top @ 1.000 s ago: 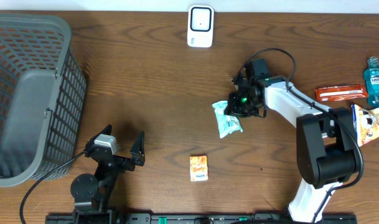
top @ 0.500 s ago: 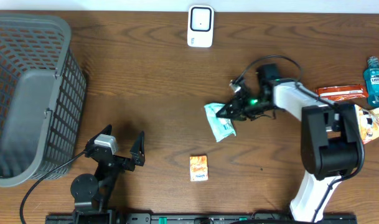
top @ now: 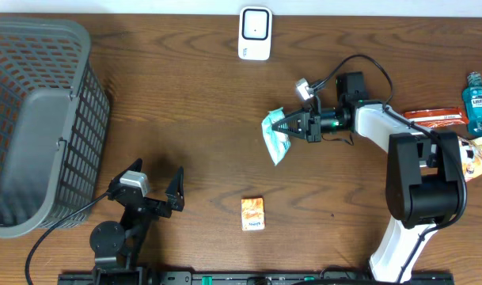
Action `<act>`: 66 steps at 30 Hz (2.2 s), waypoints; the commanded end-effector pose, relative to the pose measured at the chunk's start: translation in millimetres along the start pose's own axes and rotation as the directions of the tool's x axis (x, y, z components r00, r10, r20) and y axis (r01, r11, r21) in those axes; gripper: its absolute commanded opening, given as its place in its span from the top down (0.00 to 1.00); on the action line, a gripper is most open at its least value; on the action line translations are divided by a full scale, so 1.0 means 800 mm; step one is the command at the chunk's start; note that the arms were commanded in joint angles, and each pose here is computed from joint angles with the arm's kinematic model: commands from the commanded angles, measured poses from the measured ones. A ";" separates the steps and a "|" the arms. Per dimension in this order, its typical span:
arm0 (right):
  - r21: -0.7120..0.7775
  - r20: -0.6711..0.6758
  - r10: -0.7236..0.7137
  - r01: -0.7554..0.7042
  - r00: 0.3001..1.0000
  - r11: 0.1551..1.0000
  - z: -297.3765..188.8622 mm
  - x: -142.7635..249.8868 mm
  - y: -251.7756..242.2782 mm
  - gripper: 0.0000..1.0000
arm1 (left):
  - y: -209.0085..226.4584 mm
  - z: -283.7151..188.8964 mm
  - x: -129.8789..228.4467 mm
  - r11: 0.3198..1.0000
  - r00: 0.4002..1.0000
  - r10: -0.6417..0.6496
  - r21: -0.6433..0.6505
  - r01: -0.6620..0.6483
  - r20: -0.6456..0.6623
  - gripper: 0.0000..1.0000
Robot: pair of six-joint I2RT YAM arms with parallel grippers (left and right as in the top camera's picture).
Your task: Scan the item barcode
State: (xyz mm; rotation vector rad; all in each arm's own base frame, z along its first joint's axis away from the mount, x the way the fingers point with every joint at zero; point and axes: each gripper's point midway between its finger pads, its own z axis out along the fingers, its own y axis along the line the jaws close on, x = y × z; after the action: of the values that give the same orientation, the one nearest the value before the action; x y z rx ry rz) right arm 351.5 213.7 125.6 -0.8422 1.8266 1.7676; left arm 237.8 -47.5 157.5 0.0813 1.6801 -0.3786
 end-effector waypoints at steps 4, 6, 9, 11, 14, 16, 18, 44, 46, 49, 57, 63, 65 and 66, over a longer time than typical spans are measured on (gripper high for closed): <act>-0.061 0.039 -0.325 0.326 0.945 0.943 0.002 -0.054 0.062 0.99 | 0.001 0.002 0.021 1.000 0.999 -0.015 0.008 0.015 -0.041 0.02; -0.057 0.045 -0.411 0.414 0.910 0.909 -0.002 -0.074 0.096 0.99 | 0.001 0.002 0.020 1.000 0.999 -0.015 0.008 0.015 -0.040 0.02; -0.050 0.053 -0.531 0.534 0.846 0.844 -0.006 -0.097 0.150 0.99 | 0.001 0.002 0.021 1.000 0.999 -0.015 0.008 0.016 -0.041 0.02; -0.045 0.061 -0.651 0.653 0.757 0.756 -0.008 -0.109 0.193 0.99 | 0.001 0.002 0.021 1.000 0.999 -0.015 0.008 0.015 -0.041 0.02; -0.034 0.071 -0.805 0.808 0.589 0.588 -0.011 -0.118 0.247 0.99 | 0.001 0.002 0.021 1.000 0.999 -0.015 0.009 0.015 -0.041 0.02; -0.020 0.076 -0.894 0.897 0.441 0.441 -0.014 -0.121 0.275 0.99 | 0.001 0.002 0.021 1.000 0.999 -0.015 0.009 0.015 -0.041 0.02; -0.002 0.078 -0.971 0.974 0.227 0.227 -0.016 -0.124 0.299 0.99 | 0.001 0.002 0.021 1.000 0.999 -0.015 0.009 0.015 -0.041 0.02; 0.010 0.089 -0.996 1.000 0.019 0.020 -0.016 -0.159 0.345 0.99 | 0.001 0.002 0.021 1.000 0.999 -0.015 0.008 0.015 -0.041 0.02; 0.013 0.076 -0.979 0.981 0.191 0.193 -0.016 -0.155 0.321 0.99 | 0.001 0.002 0.021 1.000 0.999 -0.015 0.009 0.016 -0.041 0.02; 0.144 -0.022 -0.845 0.838 0.535 0.527 -0.015 -0.150 0.242 0.99 | 0.001 0.002 0.021 1.000 0.999 -0.015 0.009 0.015 -0.041 0.02; 0.288 0.009 -0.293 0.278 0.956 0.916 -0.005 -0.129 0.119 0.99 | 0.001 0.002 0.020 1.000 0.999 -0.015 0.008 0.015 -0.040 0.02; 0.593 0.313 0.143 -0.311 0.939 0.743 -0.037 -0.132 -0.015 0.99 | 0.001 0.002 0.021 1.000 0.999 -0.015 0.009 0.016 -0.041 0.02; 0.598 0.350 0.134 -0.331 0.927 0.730 -0.038 -0.137 -0.036 0.99 | 0.001 0.002 0.021 1.000 0.999 -0.015 0.008 0.015 -0.041 0.02; 0.597 0.367 0.133 -0.342 0.921 0.725 -0.038 -0.140 -0.045 0.99 | 0.001 0.002 0.021 1.000 0.999 -0.015 0.009 0.015 -0.041 0.02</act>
State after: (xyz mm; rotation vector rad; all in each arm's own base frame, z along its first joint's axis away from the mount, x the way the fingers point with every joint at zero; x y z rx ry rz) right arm 433.0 206.5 200.8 -0.3800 2.0856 1.1658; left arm 237.8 -47.5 157.6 0.0811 1.6798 -0.3789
